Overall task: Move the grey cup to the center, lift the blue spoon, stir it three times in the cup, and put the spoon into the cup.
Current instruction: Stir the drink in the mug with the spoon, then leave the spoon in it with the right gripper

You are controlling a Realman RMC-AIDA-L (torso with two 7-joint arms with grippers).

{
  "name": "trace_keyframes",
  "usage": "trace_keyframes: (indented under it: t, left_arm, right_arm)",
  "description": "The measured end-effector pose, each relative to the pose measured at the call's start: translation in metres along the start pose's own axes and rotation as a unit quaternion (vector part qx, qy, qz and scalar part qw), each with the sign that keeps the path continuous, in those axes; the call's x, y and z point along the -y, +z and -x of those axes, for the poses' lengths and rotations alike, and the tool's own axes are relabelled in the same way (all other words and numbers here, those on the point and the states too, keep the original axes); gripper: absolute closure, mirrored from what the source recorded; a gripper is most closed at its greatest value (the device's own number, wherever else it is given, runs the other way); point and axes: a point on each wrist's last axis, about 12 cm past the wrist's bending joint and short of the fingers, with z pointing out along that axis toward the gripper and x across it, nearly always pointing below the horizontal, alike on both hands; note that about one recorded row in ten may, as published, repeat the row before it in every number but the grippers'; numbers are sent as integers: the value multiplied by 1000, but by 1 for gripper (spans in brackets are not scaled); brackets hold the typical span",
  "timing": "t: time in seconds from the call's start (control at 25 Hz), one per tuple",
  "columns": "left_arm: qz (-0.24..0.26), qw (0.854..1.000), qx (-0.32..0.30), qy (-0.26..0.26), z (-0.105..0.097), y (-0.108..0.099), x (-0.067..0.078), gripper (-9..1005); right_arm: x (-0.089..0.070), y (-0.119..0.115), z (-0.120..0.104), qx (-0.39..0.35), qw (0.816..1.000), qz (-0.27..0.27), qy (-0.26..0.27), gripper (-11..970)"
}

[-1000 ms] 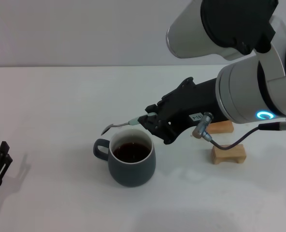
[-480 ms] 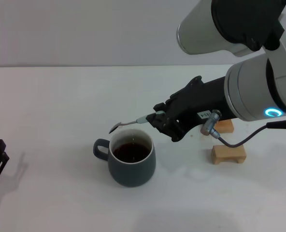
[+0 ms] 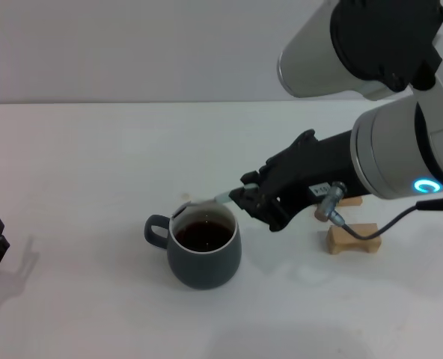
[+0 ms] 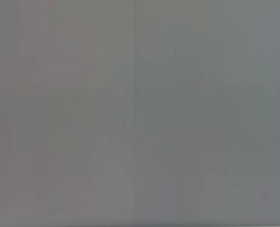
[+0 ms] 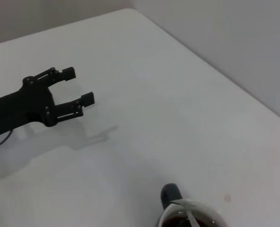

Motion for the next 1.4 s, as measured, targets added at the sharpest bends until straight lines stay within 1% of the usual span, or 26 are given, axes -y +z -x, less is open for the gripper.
trace_keyframes:
  t: [0.72, 1.2, 1.4]
  left_arm:
    - [4, 1000, 3, 1, 0, -2, -2, 137]
    - [2, 1000, 3, -3, 0, -3, 1, 137]
    - [2, 1000, 1, -4, 0, -5, 2, 137]
  right_arm:
    - [3, -1, -4, -2, 1000, -2, 12, 793]
    - [5, 2, -14, -14, 1000, -3, 21, 793]
    - [8, 3, -18, -22, 999, -15, 22, 793]
